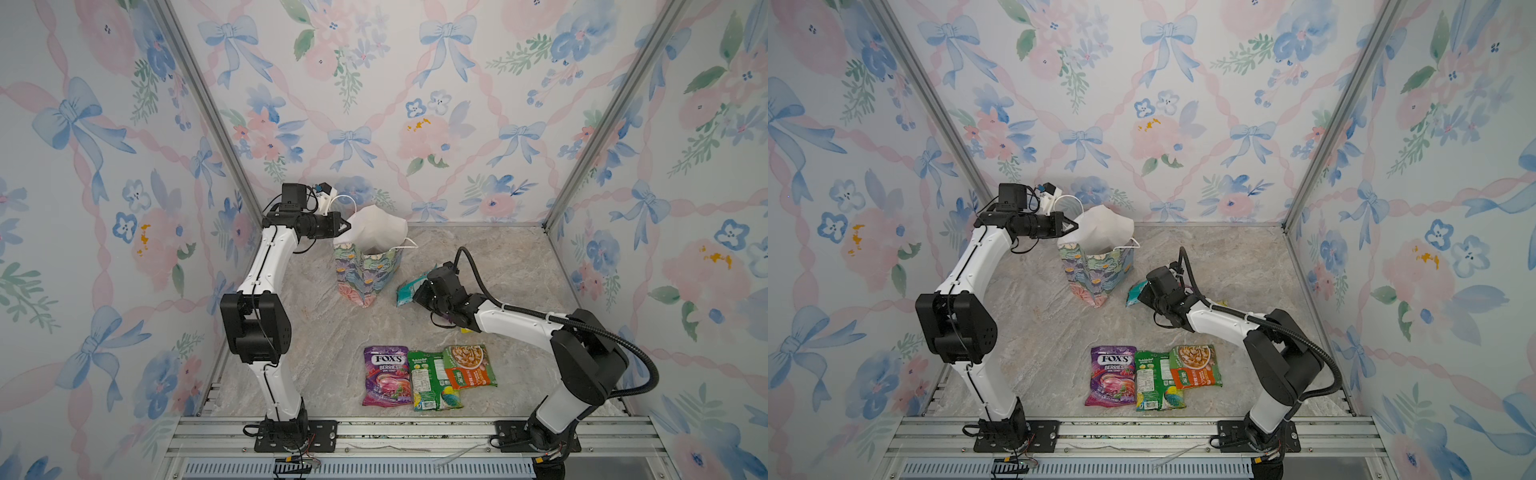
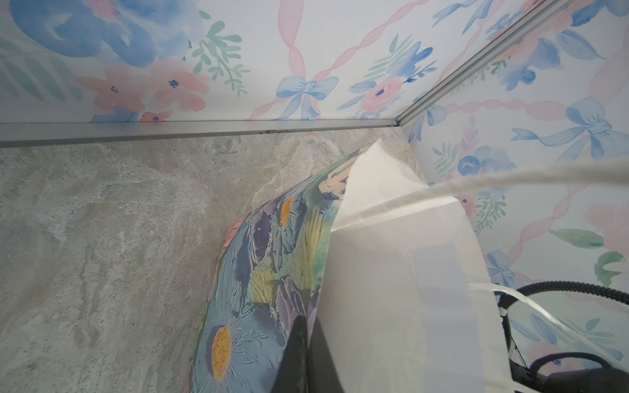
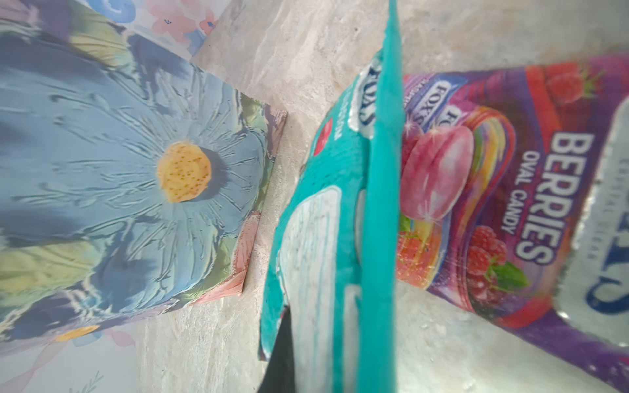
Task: Place the snacks into the paper bag
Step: 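Lift the teal packet with the right gripper and raise it upright, then carry the teal packet over the bag held by the left gripper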
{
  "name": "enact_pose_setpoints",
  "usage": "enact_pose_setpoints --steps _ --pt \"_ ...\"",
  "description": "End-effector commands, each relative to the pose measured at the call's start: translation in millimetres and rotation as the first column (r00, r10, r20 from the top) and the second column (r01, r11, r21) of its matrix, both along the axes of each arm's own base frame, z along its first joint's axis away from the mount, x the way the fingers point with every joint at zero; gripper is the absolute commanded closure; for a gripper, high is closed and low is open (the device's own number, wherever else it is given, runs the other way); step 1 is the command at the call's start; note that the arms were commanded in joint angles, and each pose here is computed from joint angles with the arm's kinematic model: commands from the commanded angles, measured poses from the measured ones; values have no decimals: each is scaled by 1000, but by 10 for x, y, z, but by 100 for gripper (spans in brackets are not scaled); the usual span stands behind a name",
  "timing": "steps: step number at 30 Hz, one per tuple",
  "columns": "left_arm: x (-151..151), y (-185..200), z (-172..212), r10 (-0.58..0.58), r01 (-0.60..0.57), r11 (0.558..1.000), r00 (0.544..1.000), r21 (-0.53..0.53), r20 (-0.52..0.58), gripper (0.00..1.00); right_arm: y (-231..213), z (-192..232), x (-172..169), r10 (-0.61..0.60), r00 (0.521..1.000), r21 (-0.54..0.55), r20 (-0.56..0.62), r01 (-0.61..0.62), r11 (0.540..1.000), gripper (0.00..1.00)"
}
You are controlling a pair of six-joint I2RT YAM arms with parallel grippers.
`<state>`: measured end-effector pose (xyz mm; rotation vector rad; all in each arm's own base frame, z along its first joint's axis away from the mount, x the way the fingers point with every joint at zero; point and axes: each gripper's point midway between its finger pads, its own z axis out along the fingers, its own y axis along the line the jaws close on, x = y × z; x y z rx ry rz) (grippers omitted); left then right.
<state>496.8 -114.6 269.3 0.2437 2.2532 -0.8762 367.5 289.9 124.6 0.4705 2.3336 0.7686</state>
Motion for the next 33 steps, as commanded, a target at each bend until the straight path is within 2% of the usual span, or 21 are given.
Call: enact_pose_setpoints --steps 1,9,15,21,28,33 --pt "-92 27 131 -7 7 1000 1000 -4 21 100 -46 357 -18 78 995 -107 66 -71 992 100" --pt "-97 25 135 -8 8 1000 1000 -4 21 100 -267 1017 0 179 975 -240 136 -143 960 100" --pt "-97 23 135 -8 8 1000 1000 -6 20 100 -481 1580 93 220 951 -293 216 -152 944 100" --pt "-90 19 130 -9 9 1000 1000 -7 19 100 -388 2105 196 335 900 -349 278 -230 908 100" --pt "-90 14 128 -10 10 1000 1000 -8 18 100 -251 2715 324 397 836 -407 380 -234 883 100" --pt "-91 6 124 -11 11 1000 1000 -9 16 100 16 2906 442 448 789 -430 419 -262 864 100"
